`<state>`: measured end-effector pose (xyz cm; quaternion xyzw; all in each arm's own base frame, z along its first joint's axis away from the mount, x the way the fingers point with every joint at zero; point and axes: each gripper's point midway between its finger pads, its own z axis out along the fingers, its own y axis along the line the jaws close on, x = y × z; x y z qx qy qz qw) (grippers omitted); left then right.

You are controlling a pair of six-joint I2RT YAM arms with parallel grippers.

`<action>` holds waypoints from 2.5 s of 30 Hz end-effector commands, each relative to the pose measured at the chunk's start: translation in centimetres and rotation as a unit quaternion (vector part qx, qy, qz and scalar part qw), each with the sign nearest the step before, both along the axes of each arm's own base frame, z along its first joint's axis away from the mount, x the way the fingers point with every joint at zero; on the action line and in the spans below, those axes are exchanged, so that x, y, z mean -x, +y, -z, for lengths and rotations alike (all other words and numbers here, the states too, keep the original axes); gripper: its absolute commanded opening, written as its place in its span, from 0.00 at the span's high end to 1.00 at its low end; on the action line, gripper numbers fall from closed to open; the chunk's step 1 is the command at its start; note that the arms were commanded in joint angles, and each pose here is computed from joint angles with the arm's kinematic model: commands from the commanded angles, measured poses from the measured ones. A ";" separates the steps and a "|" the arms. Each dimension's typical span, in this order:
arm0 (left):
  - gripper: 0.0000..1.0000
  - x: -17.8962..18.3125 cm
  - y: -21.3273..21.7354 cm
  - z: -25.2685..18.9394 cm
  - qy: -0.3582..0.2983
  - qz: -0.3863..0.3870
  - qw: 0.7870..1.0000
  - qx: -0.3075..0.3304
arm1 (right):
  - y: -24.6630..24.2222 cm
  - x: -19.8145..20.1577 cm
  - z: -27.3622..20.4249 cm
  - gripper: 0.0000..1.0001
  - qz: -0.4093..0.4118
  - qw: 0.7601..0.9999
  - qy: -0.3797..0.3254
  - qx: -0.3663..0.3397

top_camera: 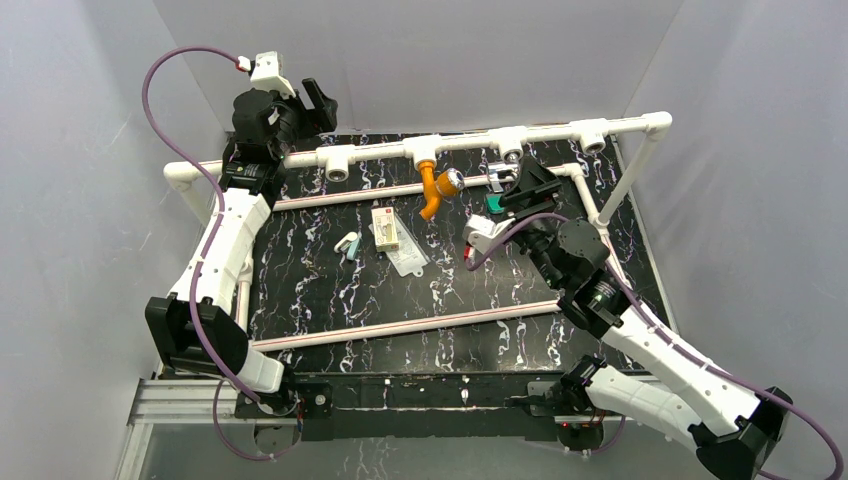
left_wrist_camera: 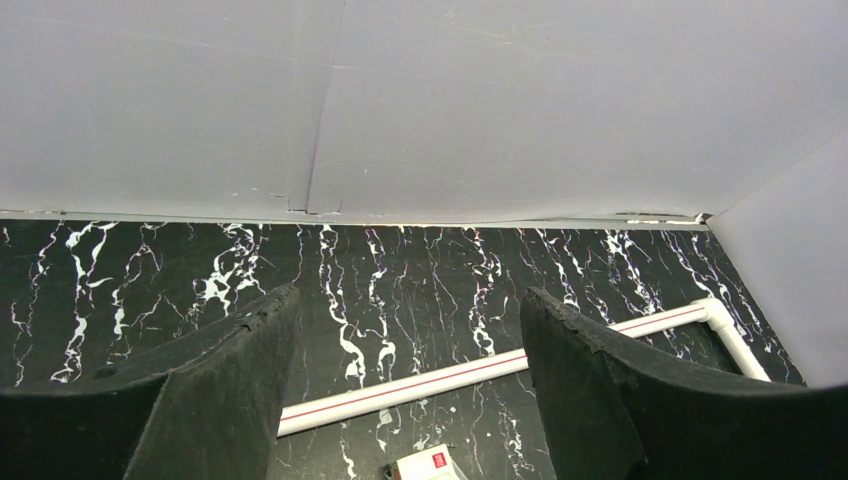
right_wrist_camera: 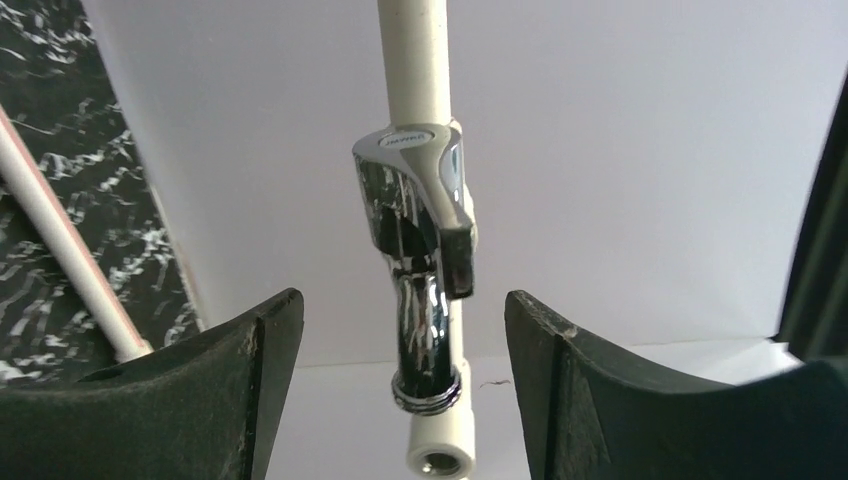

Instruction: Install the water faucets

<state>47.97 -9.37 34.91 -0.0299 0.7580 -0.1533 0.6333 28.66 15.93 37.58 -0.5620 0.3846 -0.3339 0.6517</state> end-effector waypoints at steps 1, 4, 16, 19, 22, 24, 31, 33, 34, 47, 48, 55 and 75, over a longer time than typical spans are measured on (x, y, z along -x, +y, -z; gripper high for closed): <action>0.22 3.0 0.7 17.1 0.254 -0.002 0.967 -0.036 | -0.1 0.2 -4.3 0.20 0.016 0.995 -0.097 0.028; 0.22 3.0 0.7 17.1 0.254 -0.001 0.967 -0.036 | 0.2 -0.1 -4.4 0.22 0.018 0.994 -0.101 0.043; 0.22 3.0 0.8 17.0 0.253 -0.002 0.967 -0.035 | 1.1 -0.7 -4.5 0.39 0.022 0.993 -0.110 0.048; 0.22 3.0 0.8 17.0 0.254 -0.002 0.967 -0.034 | 0.9 -0.8 -4.7 0.43 0.030 0.993 -0.112 0.034; 0.22 3.0 0.7 17.0 0.254 0.000 0.967 -0.033 | 0.8 -0.8 -4.4 0.51 0.030 0.993 -0.109 0.023; 0.22 3.0 0.8 17.1 0.254 -0.001 0.967 -0.033 | 0.9 -0.9 -4.0 0.62 0.029 0.994 -0.104 0.016; 0.22 3.0 0.7 17.1 0.254 -0.001 0.967 -0.033 | 1.0 -0.9 -3.2 0.99 0.028 0.996 -0.089 -0.015; 0.22 3.0 0.8 17.1 0.254 -0.002 0.967 -0.033 | 1.1 -0.8 -3.3 0.99 0.021 0.996 -0.078 -0.044; 0.22 3.0 0.8 17.1 0.254 -0.002 0.967 -0.033 | 1.2 -0.7 -3.3 0.99 0.014 0.995 -0.070 -0.062; 0.22 3.0 0.9 17.3 0.257 -0.003 0.966 -0.033 | 2.3 0.4 -4.7 0.99 -0.063 0.866 0.115 -0.482; 0.22 2.9 0.9 17.2 0.256 -0.002 0.966 -0.033 | 2.5 0.4 -4.8 0.99 -0.069 0.847 0.128 -0.512; 0.22 3.0 0.8 17.1 0.255 -0.002 0.967 -0.031 | 2.9 0.5 -4.2 0.99 -0.079 0.695 0.202 -0.685; 0.22 2.9 0.9 17.0 0.255 -0.001 0.967 -0.026 | 2.4 1.0 -2.1 0.99 -0.076 0.202 0.295 -0.931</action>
